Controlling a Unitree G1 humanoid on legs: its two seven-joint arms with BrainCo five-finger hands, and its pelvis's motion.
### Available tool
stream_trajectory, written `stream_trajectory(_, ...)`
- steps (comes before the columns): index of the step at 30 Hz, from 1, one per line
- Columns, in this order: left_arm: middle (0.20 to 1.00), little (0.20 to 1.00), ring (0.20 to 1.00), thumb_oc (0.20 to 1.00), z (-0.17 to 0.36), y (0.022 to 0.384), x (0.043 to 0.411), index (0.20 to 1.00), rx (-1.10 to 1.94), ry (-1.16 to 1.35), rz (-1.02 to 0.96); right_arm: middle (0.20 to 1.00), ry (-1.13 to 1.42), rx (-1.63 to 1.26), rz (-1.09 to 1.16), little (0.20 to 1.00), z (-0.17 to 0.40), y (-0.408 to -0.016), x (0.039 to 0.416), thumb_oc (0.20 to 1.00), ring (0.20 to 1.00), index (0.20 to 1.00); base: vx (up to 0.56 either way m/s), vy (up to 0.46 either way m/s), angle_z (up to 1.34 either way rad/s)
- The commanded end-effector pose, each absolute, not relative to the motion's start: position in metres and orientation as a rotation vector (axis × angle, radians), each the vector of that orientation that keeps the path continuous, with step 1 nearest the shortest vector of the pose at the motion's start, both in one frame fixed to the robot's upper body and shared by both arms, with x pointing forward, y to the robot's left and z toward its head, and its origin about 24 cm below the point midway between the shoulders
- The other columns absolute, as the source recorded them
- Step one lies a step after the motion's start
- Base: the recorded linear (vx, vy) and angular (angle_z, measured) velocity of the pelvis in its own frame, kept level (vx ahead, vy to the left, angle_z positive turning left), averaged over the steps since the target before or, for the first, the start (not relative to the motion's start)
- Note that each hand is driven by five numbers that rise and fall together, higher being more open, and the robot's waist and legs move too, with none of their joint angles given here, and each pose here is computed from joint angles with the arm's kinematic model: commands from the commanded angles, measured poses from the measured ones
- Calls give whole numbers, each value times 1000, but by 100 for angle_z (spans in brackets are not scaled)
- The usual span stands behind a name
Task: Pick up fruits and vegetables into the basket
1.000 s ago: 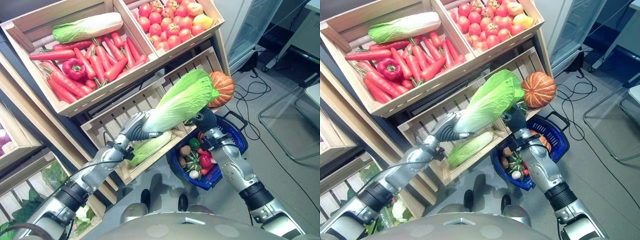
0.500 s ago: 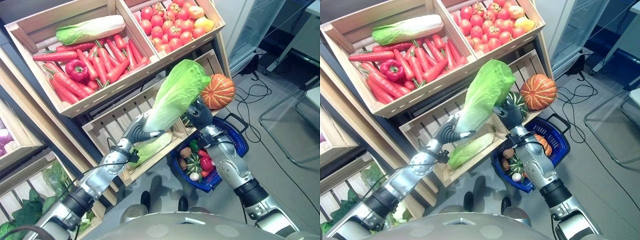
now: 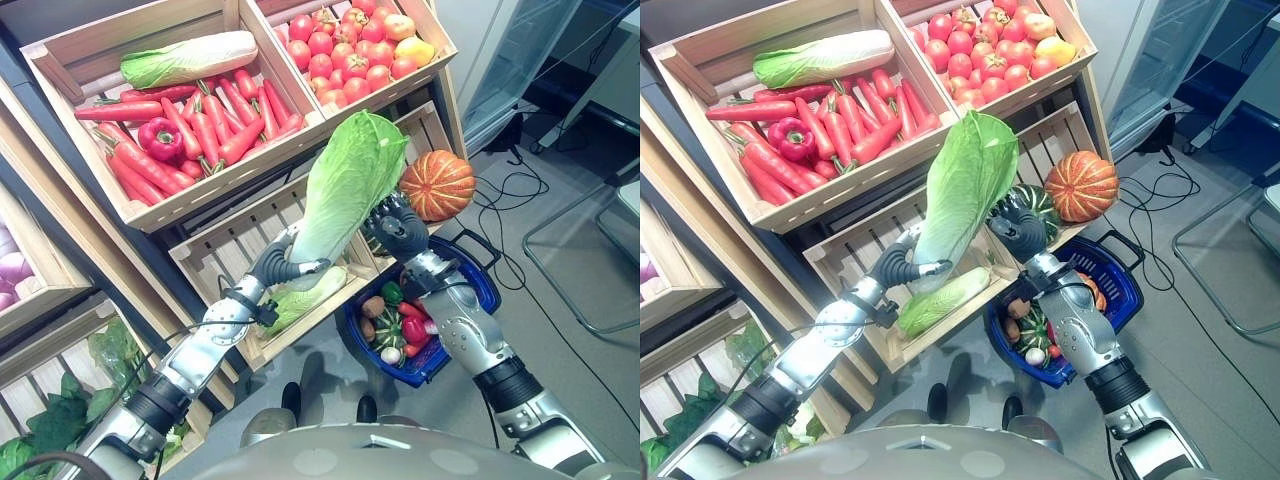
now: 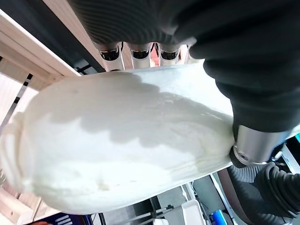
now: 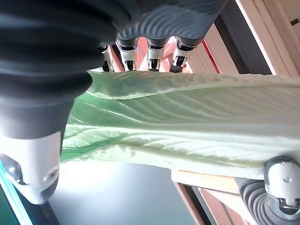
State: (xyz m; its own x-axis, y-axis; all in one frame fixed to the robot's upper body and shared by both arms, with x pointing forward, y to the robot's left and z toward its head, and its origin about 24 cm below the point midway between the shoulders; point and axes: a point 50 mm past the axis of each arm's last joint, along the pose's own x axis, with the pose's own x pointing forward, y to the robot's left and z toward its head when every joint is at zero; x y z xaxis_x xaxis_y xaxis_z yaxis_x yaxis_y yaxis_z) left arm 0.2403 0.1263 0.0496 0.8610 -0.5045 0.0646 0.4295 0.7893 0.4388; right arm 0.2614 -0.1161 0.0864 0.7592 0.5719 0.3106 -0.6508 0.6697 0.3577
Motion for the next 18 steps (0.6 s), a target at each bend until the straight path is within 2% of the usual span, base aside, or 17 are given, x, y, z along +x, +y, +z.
stream_trajectory(1, 200, 200, 200, 200, 68, 115, 251, 200, 447, -273, -637, 1000, -358, 498, 853, 1000, 121, -97, 262, 1000, 1000, 1000, 0, 0, 0)
stream_trajectory(10, 200, 200, 200, 200, 61, 103, 246, 200, 471, -179, -863, 1000, -376, 526, 995, 1000, 129, -91, 259, 1000, 1000, 1000, 0, 0, 0)
stream_trajectory(18, 200, 200, 200, 200, 60, 94, 243, 200, 485, -140, -970, 1000, -380, 571, 1059, 1000, 133, -84, 257, 1000, 1000, 1000, 0, 0, 0)
